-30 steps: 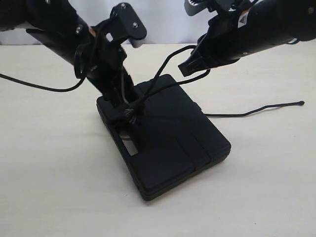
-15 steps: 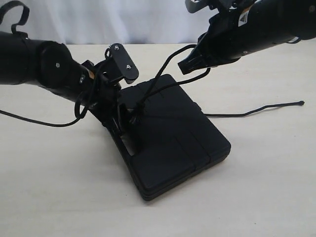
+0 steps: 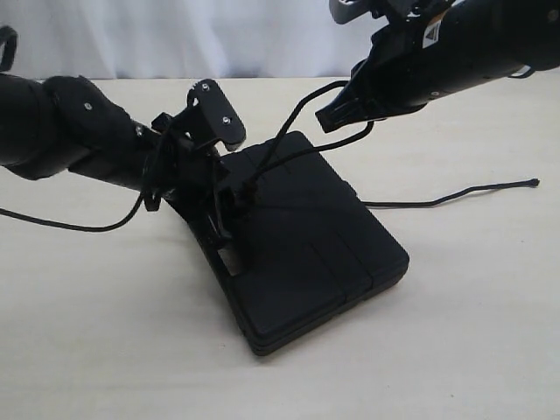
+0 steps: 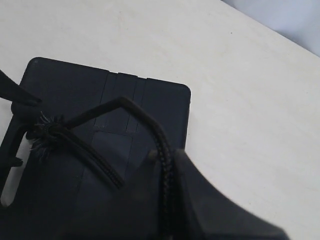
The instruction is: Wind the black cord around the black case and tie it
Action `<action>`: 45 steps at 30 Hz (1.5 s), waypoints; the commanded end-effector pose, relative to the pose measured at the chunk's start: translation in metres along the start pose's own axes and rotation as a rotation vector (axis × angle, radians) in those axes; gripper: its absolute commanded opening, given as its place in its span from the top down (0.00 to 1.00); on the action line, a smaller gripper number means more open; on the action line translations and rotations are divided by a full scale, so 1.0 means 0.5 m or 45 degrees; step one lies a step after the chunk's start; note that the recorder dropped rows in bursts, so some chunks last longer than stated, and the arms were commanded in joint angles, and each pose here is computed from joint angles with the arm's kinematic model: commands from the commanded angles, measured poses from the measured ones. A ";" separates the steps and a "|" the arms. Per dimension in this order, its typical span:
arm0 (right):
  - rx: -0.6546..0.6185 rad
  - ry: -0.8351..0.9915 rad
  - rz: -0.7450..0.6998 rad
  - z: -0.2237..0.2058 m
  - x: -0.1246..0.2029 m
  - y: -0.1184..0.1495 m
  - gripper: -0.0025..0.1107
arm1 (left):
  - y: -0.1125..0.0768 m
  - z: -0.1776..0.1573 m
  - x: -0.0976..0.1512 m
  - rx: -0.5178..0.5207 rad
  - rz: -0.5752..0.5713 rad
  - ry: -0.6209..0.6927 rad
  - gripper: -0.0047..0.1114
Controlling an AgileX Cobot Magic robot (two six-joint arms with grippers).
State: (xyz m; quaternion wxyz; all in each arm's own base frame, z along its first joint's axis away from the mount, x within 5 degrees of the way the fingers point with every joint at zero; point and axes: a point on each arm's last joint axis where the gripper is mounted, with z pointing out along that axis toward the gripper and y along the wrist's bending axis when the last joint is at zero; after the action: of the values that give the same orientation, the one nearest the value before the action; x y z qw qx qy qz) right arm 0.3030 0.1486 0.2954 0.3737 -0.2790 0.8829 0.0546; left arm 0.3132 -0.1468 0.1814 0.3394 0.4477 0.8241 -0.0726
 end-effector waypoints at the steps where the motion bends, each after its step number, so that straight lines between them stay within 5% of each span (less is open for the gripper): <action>1: 0.004 -0.006 0.004 -0.007 -0.003 -0.003 0.94 | 0.026 -0.064 -0.013 0.063 -0.080 -0.159 0.47; 6: 0.001 0.013 0.004 -0.007 0.000 -0.002 0.94 | 0.048 -0.088 0.031 0.153 -0.253 -0.518 0.47; 9: 0.006 0.010 -0.004 -0.007 -0.001 -0.003 0.94 | 0.051 -0.087 0.050 0.200 -0.301 -0.558 0.47; 27: 0.008 -0.012 0.007 -0.007 -0.004 -0.003 0.94 | 0.074 0.024 0.080 0.311 -0.320 -0.434 0.47; 42: 0.008 -0.013 0.007 -0.007 -0.004 -0.003 0.94 | 0.052 0.109 0.030 0.260 -0.002 -0.253 0.48; 43: 0.008 -0.013 0.007 -0.007 -0.004 -0.003 0.94 | 0.053 0.109 0.029 0.256 -0.005 -0.253 0.49; 45: 0.010 -0.033 0.029 -0.007 -0.007 -0.004 0.94 | 0.055 0.109 0.031 0.248 -0.007 -0.249 0.75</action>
State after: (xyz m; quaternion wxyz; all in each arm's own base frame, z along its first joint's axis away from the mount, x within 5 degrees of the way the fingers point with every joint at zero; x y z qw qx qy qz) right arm 0.3026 0.1483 0.2949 0.3699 -0.2759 0.8854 0.0555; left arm 0.3540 -0.1430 0.1338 0.3664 0.4544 0.7848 -0.2082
